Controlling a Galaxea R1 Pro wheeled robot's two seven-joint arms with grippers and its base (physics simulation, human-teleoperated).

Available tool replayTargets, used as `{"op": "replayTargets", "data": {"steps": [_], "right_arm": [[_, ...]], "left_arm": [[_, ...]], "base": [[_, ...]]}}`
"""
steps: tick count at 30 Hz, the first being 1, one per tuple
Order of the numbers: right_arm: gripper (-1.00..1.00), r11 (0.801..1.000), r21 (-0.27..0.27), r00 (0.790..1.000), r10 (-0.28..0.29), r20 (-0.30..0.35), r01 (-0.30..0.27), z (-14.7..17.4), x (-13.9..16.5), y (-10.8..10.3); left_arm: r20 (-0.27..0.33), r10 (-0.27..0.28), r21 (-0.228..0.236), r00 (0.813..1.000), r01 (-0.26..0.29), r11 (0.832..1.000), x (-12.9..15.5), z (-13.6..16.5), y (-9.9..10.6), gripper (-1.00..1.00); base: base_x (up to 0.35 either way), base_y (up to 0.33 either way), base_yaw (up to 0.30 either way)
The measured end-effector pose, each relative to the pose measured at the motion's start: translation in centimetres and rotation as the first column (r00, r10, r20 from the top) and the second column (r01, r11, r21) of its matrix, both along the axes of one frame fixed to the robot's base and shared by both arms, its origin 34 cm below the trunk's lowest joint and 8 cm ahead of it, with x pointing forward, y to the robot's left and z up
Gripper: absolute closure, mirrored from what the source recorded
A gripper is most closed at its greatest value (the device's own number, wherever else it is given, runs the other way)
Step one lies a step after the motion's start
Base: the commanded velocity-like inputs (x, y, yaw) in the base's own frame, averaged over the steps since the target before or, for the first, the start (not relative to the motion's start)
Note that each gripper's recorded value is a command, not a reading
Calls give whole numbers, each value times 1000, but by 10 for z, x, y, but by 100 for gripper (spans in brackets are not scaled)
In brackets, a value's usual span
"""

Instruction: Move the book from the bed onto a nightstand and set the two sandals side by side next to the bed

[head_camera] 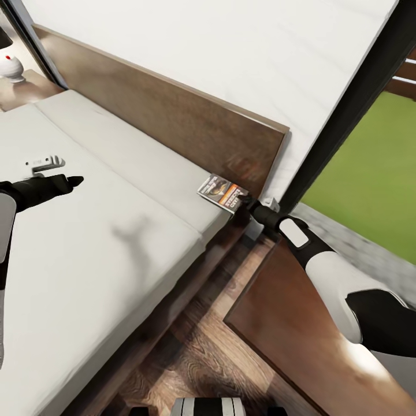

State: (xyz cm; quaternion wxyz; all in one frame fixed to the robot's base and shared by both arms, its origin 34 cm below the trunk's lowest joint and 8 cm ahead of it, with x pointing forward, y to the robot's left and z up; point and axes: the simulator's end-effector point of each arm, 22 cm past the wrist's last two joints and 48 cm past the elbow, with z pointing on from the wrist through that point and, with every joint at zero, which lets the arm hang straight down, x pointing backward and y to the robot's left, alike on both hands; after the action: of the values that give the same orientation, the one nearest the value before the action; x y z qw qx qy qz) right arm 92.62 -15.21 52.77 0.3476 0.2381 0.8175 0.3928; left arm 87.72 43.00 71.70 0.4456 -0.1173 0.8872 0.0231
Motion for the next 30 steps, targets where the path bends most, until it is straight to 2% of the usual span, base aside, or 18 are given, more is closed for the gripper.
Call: {"op": "replayTargets", "data": {"steps": [8, 30], "right_arm": [[-100, 1000, 2, 1000, -1, 0, 1, 1, 0, 0], [-100, 1000, 6, 1000, -4, 4, 4, -8, 0, -2]], "left_arm": [[1, 0, 1, 1000, 0, 1000, 0, 1, 0, -100], [1, 1, 3, 1000, -1, 1000, -2, -9, 1, -100]], "base": [[0, 0, 108], [0, 0, 3]]}}
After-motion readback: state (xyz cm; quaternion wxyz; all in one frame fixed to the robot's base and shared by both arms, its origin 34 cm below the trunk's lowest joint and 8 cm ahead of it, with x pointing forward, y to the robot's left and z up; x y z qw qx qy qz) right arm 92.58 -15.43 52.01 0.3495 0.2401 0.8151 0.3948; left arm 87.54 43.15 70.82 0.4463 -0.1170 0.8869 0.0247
